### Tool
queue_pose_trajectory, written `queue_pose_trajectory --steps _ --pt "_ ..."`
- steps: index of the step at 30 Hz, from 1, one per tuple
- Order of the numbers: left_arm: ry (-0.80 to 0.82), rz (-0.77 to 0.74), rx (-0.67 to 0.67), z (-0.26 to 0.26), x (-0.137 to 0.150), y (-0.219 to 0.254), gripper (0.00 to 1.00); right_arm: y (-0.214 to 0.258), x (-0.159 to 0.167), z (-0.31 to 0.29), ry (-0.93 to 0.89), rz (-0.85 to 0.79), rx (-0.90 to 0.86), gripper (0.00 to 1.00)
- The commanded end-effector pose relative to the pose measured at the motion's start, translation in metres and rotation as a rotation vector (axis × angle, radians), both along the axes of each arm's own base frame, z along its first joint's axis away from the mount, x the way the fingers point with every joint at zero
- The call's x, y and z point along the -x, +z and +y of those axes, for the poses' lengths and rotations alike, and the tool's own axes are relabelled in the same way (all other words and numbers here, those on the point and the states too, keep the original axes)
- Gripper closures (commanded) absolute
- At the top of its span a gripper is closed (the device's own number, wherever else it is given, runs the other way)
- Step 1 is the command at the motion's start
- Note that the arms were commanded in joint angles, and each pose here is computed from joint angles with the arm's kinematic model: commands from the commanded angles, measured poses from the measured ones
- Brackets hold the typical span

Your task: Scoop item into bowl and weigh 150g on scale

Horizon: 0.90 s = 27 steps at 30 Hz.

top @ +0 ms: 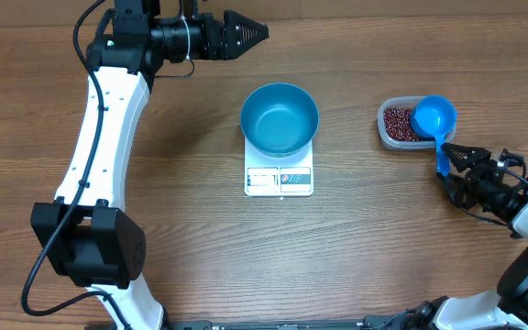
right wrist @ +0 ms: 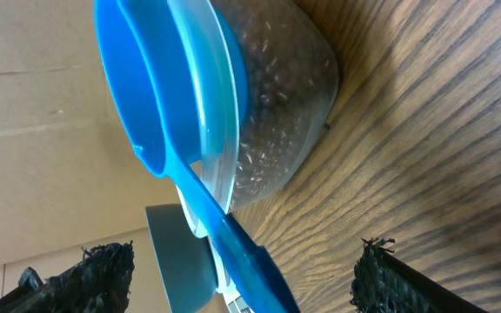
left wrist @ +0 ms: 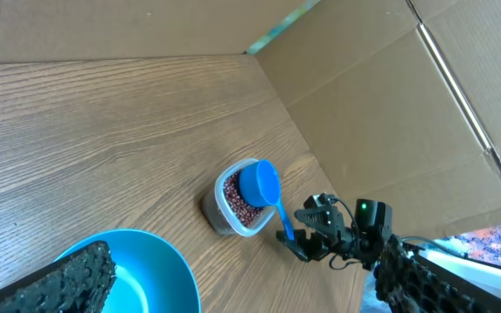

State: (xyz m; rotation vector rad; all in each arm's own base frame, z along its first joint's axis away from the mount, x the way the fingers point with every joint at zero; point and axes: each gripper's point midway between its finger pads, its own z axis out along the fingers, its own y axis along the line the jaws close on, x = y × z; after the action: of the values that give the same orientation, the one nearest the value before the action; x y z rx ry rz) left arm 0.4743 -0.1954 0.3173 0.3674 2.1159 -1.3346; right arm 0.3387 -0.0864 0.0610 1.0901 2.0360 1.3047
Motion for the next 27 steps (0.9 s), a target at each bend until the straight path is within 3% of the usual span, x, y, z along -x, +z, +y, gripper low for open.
queue_pose_trajectory --steps 1,17,22,27 --pt "0.0 -0.067 -0.012 0.001 0.004 0.018 0.01 -0.003 0.001 0.003 0.002 0.004 0.001 0.17" --pt "-0.001 -0.06 -0.013 0.001 0.005 0.017 0.0 -0.003 -0.018 0.013 -0.01 -0.025 0.053 0.21" --pt "0.009 -0.061 -0.019 0.002 0.004 0.016 0.0 0.004 -0.023 0.012 -0.009 -0.06 0.048 0.38" --pt "0.009 -0.061 -0.019 0.002 0.004 0.016 0.0 0.021 -0.031 0.013 0.003 -0.131 0.023 0.42"
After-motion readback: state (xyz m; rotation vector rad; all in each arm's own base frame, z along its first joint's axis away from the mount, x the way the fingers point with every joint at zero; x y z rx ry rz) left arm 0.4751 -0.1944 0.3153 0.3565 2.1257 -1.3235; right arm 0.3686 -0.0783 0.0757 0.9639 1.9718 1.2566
